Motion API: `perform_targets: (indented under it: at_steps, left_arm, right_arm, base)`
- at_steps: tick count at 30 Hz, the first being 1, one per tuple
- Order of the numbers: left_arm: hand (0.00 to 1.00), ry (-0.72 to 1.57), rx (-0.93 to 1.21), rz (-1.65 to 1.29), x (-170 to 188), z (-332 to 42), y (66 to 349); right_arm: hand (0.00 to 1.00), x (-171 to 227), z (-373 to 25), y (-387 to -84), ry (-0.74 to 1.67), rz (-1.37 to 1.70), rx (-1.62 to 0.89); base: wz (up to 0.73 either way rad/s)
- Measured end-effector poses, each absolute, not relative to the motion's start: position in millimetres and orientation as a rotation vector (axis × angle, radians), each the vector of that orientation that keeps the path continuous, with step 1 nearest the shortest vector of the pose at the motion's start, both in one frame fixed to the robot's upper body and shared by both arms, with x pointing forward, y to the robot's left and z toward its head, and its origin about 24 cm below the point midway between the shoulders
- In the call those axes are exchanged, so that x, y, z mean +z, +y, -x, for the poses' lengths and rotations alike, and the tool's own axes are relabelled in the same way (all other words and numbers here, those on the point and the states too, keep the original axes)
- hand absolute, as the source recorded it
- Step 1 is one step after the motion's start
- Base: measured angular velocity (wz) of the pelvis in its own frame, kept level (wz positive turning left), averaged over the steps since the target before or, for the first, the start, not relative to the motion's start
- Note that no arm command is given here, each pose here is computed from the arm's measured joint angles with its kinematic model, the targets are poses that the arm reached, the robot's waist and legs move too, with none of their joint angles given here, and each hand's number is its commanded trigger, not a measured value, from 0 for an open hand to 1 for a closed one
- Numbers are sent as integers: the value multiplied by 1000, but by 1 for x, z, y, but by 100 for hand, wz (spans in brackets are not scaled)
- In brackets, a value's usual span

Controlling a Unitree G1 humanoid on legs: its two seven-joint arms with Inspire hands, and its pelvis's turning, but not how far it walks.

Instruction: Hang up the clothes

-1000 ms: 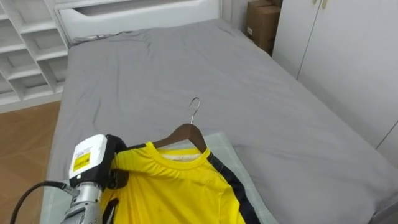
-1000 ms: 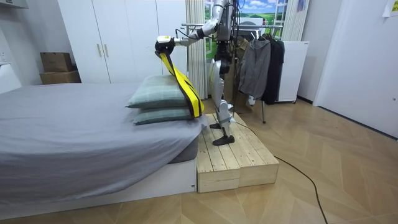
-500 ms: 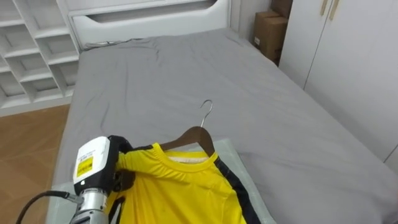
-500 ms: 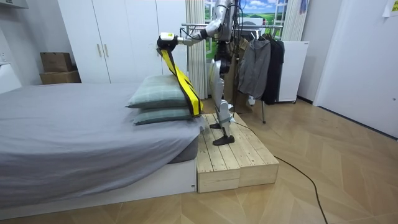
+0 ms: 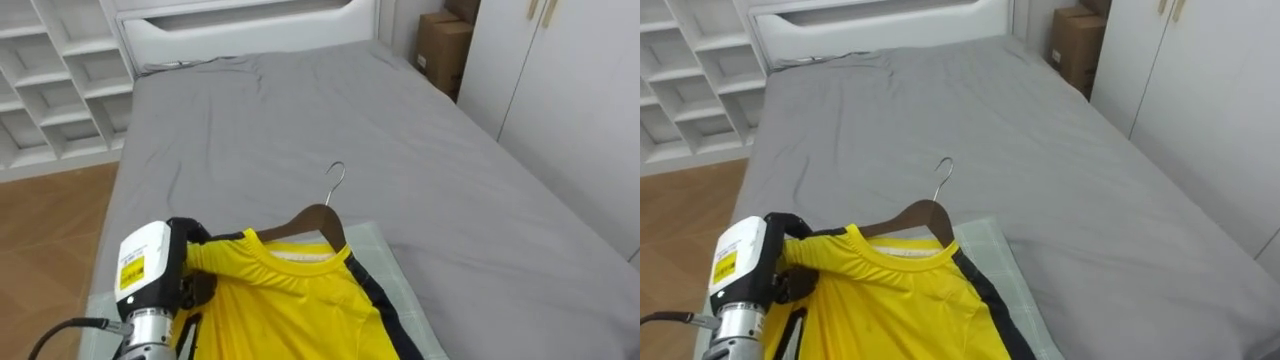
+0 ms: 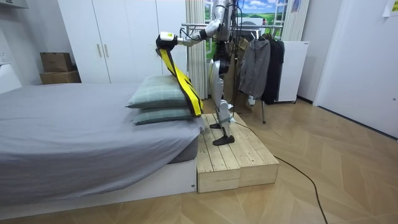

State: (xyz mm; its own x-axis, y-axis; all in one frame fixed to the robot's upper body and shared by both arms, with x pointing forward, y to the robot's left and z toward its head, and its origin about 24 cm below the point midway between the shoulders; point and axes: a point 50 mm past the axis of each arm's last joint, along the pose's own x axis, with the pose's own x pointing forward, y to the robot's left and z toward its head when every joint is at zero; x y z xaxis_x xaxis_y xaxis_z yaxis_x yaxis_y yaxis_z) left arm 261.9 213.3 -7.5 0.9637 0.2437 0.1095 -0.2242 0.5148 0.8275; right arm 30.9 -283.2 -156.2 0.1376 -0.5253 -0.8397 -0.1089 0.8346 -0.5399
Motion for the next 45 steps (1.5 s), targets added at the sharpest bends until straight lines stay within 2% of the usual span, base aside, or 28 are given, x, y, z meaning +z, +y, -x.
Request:
perform_targets:
  at_steps: [7, 15, 23, 27, 30, 35, 41, 45]
  left_arm:
    - [100, 24, 296, -969, -12, -250, 216]
    - [100, 8, 337, -897, -6, -250, 216]
    - [100, -81, 329, -873, 8, -252, 213]
    - [100, -92, 337, -835, 10, -252, 217]
    - [100, -101, 354, -843, 14, -253, 223]
    - [100, -168, 345, -847, 25, -256, 216]
    - [100, -222, 327, -874, 34, -257, 211]
    - [100, -265, 310, -889, 42, -258, 205]
  right_arm:
    - [0, -154, -34, -286, 1390, 618, -348]
    - [0, -145, -50, -296, 1252, 677, -539]
    - [0, -126, -88, -307, 1003, 707, -688]
    - [0, -107, -120, -312, 817, 738, -703]
    - [0, -89, -147, -308, 648, 776, -663]
    - [0, -50, -190, -291, 360, 848, -580]
    - [0, -12, -219, -269, 123, 923, -474]
    - [0, 2, -227, -257, 51, 918, -419]
  base:
    - [0]
    - [1]
    - [-1]
    - [-4]
    - [0]
    - [0]
    - [1]
    - [0]
